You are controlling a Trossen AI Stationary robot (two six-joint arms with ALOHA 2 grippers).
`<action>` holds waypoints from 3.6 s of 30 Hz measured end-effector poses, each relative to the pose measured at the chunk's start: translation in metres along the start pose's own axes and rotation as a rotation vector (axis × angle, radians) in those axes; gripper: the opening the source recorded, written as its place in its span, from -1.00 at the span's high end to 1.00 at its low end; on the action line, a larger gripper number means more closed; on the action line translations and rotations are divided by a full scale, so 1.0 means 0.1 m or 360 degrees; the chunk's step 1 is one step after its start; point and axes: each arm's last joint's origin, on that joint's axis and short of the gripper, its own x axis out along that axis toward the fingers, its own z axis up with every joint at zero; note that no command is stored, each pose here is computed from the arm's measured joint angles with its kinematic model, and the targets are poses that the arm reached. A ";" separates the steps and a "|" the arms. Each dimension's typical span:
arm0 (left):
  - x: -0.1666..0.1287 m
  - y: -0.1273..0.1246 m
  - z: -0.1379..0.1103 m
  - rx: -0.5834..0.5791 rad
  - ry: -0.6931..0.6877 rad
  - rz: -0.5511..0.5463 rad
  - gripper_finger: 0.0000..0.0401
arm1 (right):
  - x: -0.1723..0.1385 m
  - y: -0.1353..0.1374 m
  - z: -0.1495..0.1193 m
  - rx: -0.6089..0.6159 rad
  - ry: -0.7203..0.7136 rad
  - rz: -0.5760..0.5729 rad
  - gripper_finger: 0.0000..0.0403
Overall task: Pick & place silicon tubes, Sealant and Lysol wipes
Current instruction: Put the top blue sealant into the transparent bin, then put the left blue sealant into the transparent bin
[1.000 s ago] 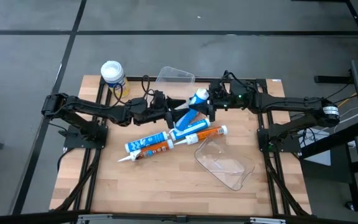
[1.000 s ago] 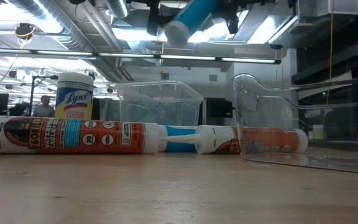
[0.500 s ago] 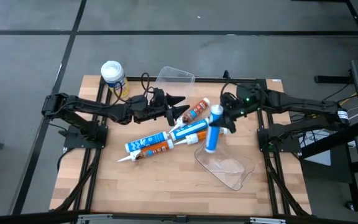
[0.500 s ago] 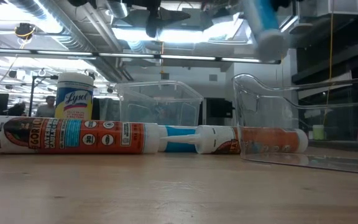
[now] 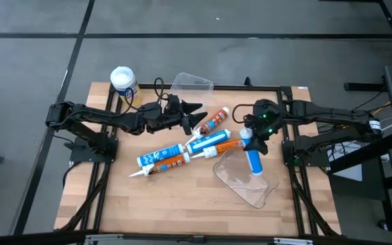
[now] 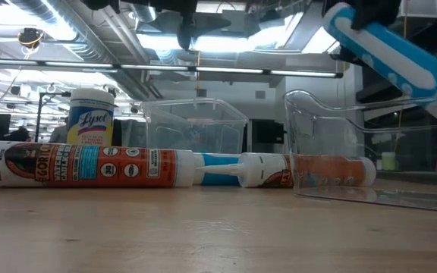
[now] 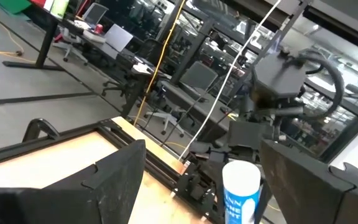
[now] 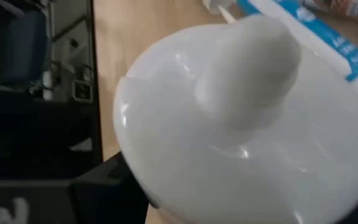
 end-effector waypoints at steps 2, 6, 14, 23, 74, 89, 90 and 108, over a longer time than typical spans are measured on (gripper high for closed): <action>0.00 0.00 0.00 -0.0004 0.0006 -0.0009 -0.53 | 0.01 -0.01 -0.01 0.0003 0.0024 -0.0027 -0.08; 0.00 0.00 0.00 -0.0009 0.0010 -0.0014 -0.53 | 0.05 -0.01 -0.02 0.0002 0.0068 -0.0043 -0.08; 0.00 0.00 -0.01 -0.0040 0.0019 -0.0008 -0.53 | 0.23 0.05 -0.06 -0.0042 0.0249 -0.0035 -0.08; 0.00 0.02 -0.03 -0.0027 0.0058 0.0016 -0.53 | 0.48 0.10 -0.09 -0.0029 0.0415 -0.0099 -0.08; -0.01 0.06 -0.10 -0.0033 0.0163 0.0090 -0.53 | 1.25 -0.19 -0.09 0.0103 0.0725 -0.0616 -0.17; -0.01 0.06 -0.10 -0.0029 0.0161 0.0094 -0.53 | 1.25 -0.19 -0.10 0.0108 0.0731 -0.0612 -0.40; -0.01 0.06 -0.10 -0.0029 0.0161 0.0094 -0.53 | 1.25 -0.19 -0.10 0.0108 0.0732 -0.0611 -0.41; -0.01 0.07 -0.12 -0.0018 0.0189 0.0114 -0.53 | 0.84 -0.02 -0.05 0.0078 0.0463 -0.0507 -0.43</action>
